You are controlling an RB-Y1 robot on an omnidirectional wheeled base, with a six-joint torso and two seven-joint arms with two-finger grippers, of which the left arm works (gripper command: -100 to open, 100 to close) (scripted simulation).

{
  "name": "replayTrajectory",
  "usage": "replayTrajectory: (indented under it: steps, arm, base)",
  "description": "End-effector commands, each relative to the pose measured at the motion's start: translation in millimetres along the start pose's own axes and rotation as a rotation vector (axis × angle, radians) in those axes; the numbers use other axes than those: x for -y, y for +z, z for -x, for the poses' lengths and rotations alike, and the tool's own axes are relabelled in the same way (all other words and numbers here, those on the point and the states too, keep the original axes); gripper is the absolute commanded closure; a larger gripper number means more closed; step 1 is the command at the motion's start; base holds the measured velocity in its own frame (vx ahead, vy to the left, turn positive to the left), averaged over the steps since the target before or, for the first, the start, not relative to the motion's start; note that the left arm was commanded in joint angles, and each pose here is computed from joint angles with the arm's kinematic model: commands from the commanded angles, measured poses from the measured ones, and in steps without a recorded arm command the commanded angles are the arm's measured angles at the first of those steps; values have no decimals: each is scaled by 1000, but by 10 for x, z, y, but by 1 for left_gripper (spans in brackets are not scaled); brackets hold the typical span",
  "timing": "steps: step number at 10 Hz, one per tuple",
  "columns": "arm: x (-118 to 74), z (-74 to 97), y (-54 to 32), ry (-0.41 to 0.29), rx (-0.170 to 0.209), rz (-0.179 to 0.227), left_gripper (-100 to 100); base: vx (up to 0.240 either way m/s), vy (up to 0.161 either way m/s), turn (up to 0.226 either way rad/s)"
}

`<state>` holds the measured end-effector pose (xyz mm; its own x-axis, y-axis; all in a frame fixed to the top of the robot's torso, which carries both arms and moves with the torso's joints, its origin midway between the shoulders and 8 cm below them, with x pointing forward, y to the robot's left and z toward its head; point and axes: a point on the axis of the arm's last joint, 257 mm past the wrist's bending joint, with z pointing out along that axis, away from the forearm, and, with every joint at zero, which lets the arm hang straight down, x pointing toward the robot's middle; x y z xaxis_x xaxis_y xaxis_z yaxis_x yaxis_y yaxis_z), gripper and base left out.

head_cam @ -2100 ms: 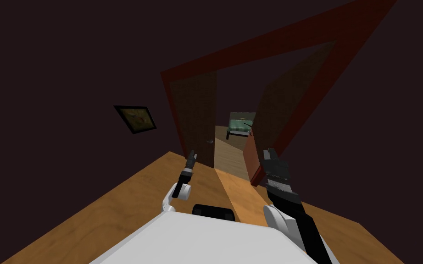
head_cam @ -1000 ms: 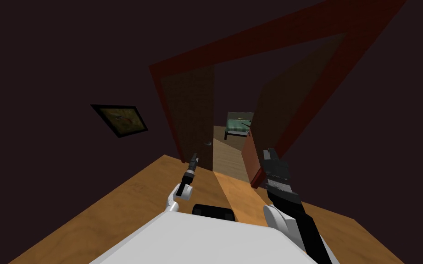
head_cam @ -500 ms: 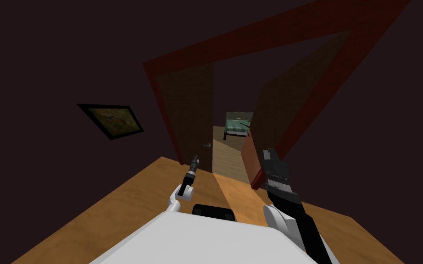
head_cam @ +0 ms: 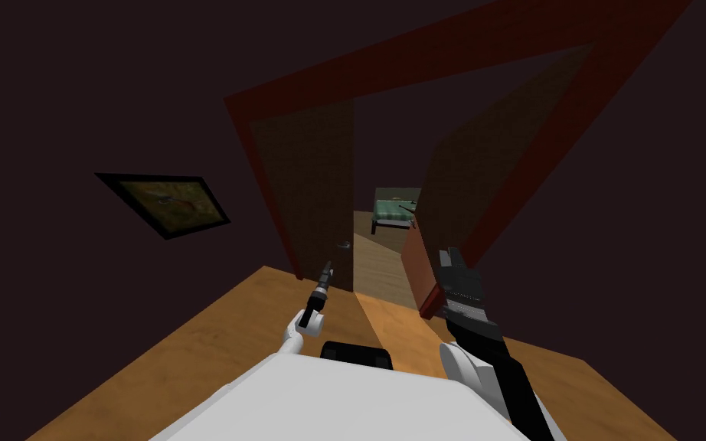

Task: Push the door open

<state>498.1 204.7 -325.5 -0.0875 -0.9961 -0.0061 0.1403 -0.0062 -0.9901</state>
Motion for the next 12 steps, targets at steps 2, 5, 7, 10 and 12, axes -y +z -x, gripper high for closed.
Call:
replayTrajectory:
  steps: [2,5,7,10,12]
  arm:
    - [-152,-39,-21,-1,-3,32,-100]
    - [-303,-76,-44,-2,-6,63,-100]
    - [-385,-101,-60,-3,-7,81,-100]
    - [-544,-158,-98,-5,-12,117,-100]
    - [-642,-205,-127,-7,-15,140,-100]
  base:
    - [93,40,-49]
    - [97,31,-45]
    - [84,28,-44]
    - [108,39,-51]
    - [125,47,-46]
